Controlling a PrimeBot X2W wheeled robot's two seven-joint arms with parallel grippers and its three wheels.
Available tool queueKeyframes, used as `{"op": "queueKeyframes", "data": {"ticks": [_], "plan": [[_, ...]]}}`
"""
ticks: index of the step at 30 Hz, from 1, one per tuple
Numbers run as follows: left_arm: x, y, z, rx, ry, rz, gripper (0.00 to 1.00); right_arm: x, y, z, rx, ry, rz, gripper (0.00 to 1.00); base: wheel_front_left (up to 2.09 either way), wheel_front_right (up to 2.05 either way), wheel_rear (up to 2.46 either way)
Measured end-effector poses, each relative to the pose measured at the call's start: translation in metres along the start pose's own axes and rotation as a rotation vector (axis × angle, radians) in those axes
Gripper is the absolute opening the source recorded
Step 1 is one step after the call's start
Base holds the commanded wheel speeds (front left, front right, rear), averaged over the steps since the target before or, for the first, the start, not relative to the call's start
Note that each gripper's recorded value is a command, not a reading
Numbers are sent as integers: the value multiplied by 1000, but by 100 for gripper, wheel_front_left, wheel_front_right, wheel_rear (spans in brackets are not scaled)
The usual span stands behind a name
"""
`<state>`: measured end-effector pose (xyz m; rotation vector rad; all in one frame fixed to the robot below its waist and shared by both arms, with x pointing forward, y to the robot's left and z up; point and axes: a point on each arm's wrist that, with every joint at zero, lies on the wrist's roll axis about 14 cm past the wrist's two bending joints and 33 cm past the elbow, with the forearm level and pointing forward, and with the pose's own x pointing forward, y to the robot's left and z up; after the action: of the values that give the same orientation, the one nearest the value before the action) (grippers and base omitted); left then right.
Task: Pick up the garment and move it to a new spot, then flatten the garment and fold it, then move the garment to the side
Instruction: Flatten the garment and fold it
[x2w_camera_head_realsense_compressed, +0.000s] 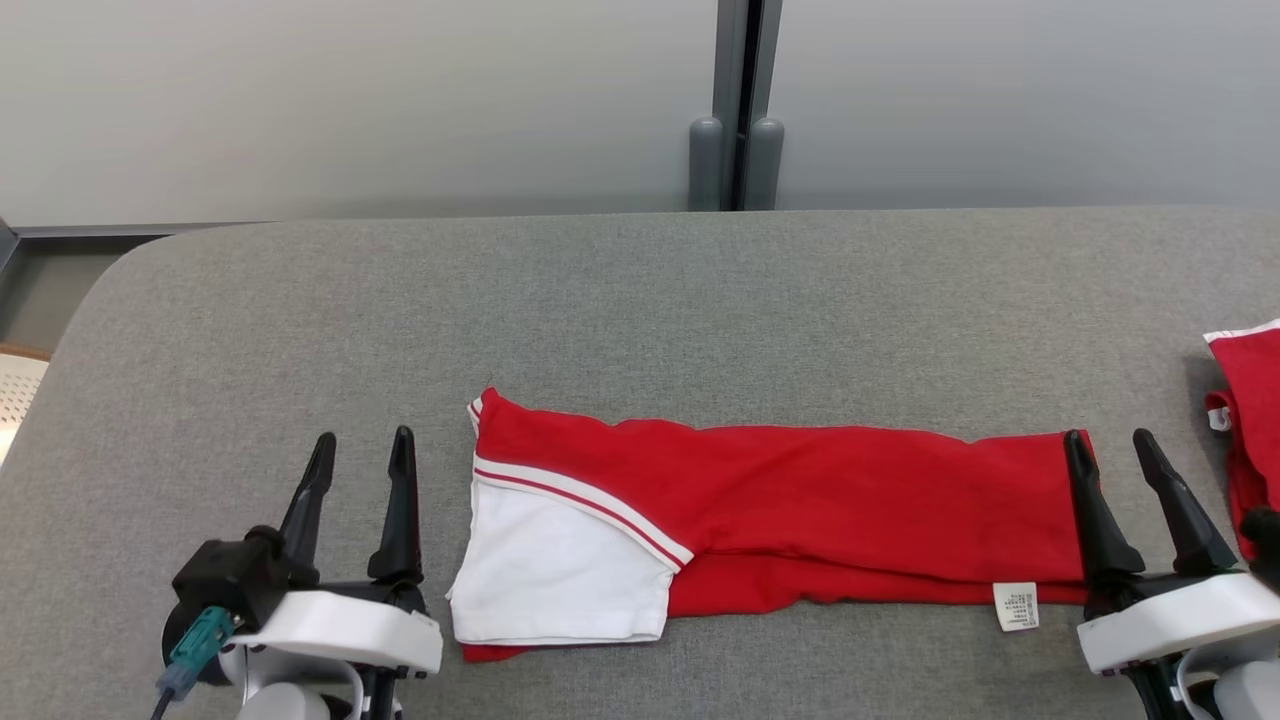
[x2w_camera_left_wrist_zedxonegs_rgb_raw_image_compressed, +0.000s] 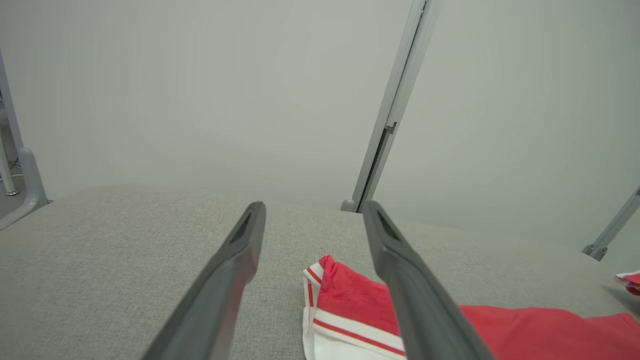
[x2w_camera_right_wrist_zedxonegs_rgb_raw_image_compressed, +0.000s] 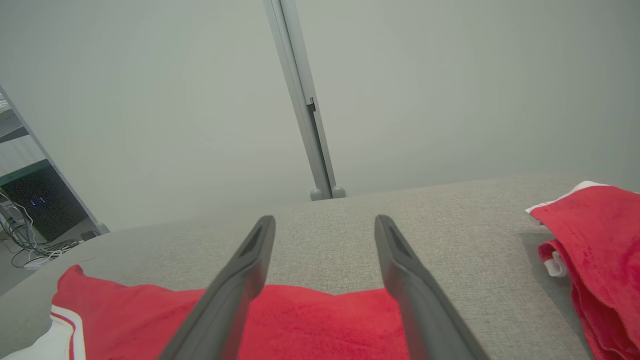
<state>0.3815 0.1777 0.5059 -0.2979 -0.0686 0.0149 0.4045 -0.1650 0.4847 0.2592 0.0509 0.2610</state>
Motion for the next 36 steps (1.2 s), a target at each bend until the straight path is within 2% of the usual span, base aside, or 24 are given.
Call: {"op": "queueKeyframes", "data": {"ticks": [3,6,10,17,25,30,36], "plan": [[-5,11,-9,-8,20,38,100,0,0,-8,-2,14,-11,100,0,0,0],[-6,8,-14,24,37,13,100,2,-2,-14,-12,26,-27,100,0,0,0],[-7,11,-22,2,59,20,100,6,-8,-21,-20,36,-58,100,0,0,0],[-4,7,-25,-4,69,8,100,0,-40,-53,-1,126,-190,100,0,0,0],[-5,9,-32,4,93,12,100,0,-62,-81,92,192,-322,100,0,0,0],[-2,12,-26,8,73,21,100,3,-60,-93,166,210,-353,100,0,0,0],[-2,14,-26,7,73,30,100,-2,-63,-106,191,246,-374,100,0,0,0]]}}
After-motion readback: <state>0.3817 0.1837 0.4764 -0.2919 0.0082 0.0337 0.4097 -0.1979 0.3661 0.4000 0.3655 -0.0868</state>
